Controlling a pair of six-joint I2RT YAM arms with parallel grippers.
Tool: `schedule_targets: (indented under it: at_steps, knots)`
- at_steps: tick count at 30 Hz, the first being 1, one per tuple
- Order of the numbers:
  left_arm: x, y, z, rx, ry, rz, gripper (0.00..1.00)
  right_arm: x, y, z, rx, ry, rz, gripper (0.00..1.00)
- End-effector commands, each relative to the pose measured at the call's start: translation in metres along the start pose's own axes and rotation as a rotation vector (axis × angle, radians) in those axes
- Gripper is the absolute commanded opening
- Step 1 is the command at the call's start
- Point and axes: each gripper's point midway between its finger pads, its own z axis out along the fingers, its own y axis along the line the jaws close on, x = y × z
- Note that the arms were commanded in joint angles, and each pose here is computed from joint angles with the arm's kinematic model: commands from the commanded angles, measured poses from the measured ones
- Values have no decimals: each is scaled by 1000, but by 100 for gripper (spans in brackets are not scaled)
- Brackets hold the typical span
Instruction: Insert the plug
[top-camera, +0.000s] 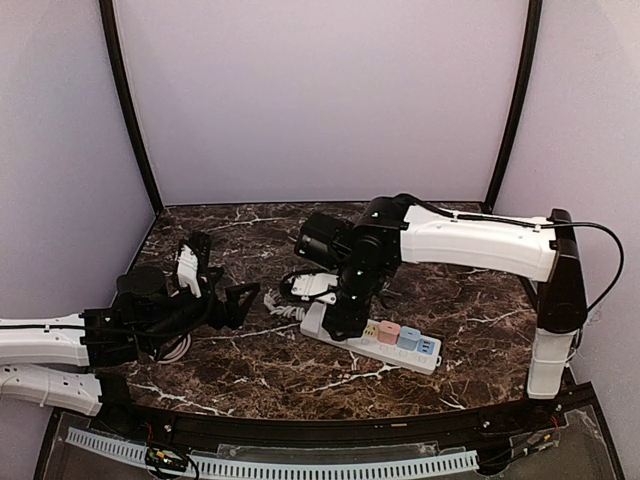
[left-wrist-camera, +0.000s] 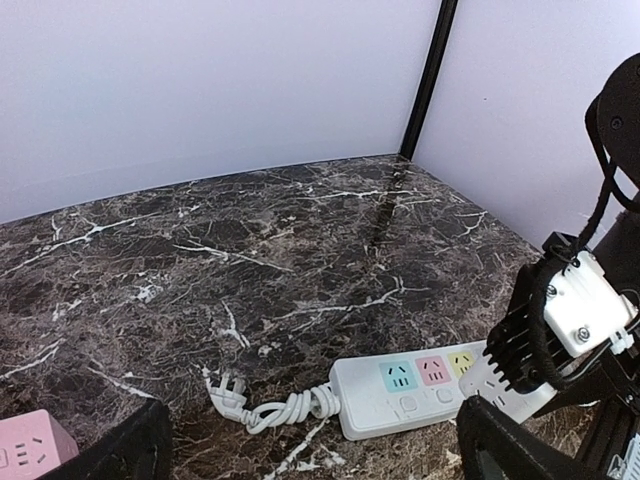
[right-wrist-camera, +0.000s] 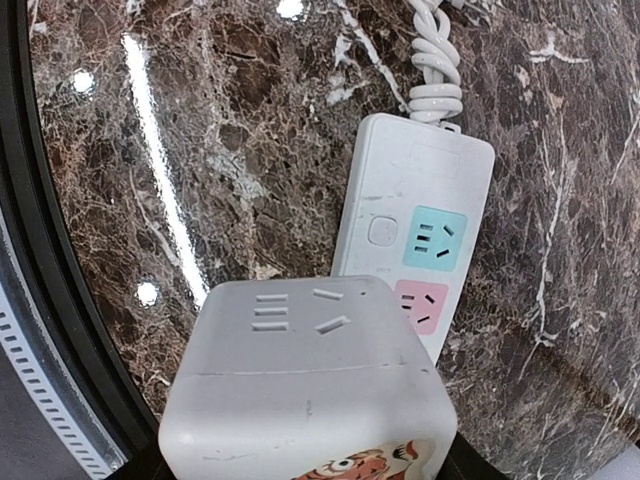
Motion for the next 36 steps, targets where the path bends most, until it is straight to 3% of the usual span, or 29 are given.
schedule_targets:
  at_steps: [1,9,20,36]
  knots:
    - [2,5,2,-24,-9,14,99,11,-12,5,1,56,98,0]
    - [2,4,3,-19,-11,15,99,24,-35,28,-6,125,188,0]
    - [1,1,1,2,-19,19,99,22,-62,40,11,117,219,0]
    - [-5,-5,-5,45,-29,-1,99,29,-66,50,-30,114,239,0]
